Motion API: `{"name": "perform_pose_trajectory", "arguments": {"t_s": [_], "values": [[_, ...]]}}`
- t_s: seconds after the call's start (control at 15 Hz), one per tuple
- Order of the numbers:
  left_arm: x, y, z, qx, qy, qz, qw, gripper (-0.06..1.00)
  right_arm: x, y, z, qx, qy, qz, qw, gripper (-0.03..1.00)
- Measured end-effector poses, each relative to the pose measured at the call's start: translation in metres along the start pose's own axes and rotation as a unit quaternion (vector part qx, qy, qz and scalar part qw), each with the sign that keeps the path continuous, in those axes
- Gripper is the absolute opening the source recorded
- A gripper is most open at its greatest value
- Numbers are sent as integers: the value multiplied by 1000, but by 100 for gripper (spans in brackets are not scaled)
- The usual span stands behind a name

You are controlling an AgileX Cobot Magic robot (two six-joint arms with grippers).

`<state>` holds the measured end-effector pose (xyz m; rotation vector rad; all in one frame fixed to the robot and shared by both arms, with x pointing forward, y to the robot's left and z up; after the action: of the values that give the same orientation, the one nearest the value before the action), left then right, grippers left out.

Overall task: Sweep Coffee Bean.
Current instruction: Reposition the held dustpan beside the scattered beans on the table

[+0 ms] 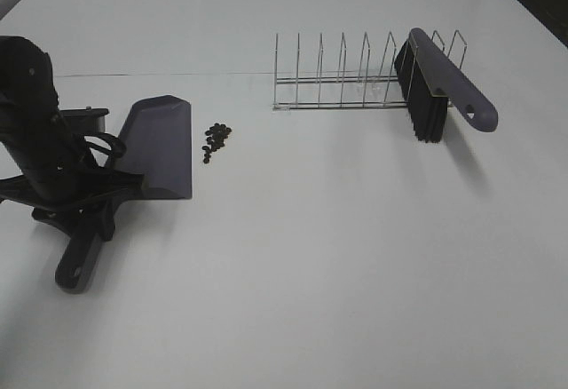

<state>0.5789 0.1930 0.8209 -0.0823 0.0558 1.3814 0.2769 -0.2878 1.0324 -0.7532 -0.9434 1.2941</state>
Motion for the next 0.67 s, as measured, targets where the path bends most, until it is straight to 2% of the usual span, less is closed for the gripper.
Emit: {"name": "perform_pose_trajectory", "arguments": {"t_s": [0.33,0.67], "values": [[0,2,6,4,-3,15,1000,32,0,0,0,0,0,0,1000,70],[0,-3,60,-65,-12,11,998,32,0,0,0,0,0,0,1000,70]]}}
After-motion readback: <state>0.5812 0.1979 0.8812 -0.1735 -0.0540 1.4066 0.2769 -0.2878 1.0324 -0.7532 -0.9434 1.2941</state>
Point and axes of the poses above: a point on each arm's last joint axis where the gripper is mounted, z pointing back along that axis away from the gripper, x along the wrist's bending axis when the last joint is at zero, y = z × x, the point moved 5 cm from there along -z, pointing out along that axis toward the gripper, and after that the axes turned 11 degrees about -z, right-handed, at the moved point
